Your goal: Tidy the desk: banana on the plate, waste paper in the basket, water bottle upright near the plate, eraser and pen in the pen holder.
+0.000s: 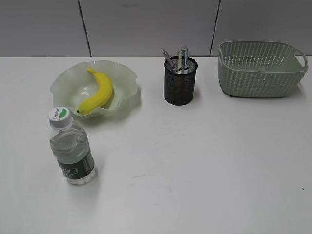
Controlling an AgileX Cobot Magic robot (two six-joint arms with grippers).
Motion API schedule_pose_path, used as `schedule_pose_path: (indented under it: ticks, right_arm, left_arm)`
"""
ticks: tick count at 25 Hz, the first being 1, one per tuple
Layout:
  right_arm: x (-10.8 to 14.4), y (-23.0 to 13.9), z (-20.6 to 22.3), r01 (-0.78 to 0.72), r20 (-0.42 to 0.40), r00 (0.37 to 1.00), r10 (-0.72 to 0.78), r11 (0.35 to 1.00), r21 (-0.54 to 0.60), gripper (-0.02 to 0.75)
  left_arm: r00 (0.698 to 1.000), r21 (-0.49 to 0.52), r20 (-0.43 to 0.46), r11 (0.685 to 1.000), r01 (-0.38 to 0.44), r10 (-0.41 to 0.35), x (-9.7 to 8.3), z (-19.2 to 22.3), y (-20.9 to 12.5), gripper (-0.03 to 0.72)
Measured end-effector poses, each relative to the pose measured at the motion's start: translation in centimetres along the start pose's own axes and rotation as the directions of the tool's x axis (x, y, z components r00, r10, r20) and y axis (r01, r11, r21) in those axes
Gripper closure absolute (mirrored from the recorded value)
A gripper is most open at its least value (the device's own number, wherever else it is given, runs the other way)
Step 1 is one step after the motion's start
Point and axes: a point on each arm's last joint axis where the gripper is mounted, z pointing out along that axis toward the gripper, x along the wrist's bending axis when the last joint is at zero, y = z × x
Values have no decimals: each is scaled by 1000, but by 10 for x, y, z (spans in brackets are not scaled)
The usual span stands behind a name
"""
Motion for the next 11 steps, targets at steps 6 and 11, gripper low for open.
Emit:
schedule_pose_path:
  ticks: [6, 11]
  right_arm:
    - [0, 0, 0, 0, 0, 1000, 0, 1000, 0, 429]
    - [0, 0, 0, 0, 0, 1000, 0, 1000, 0, 429]
  left_arm:
    - [1000, 0, 1, 1000, 1, -1, 0, 0, 0, 398]
    - [1000, 0, 1, 1000, 1, -1, 0, 0, 0, 398]
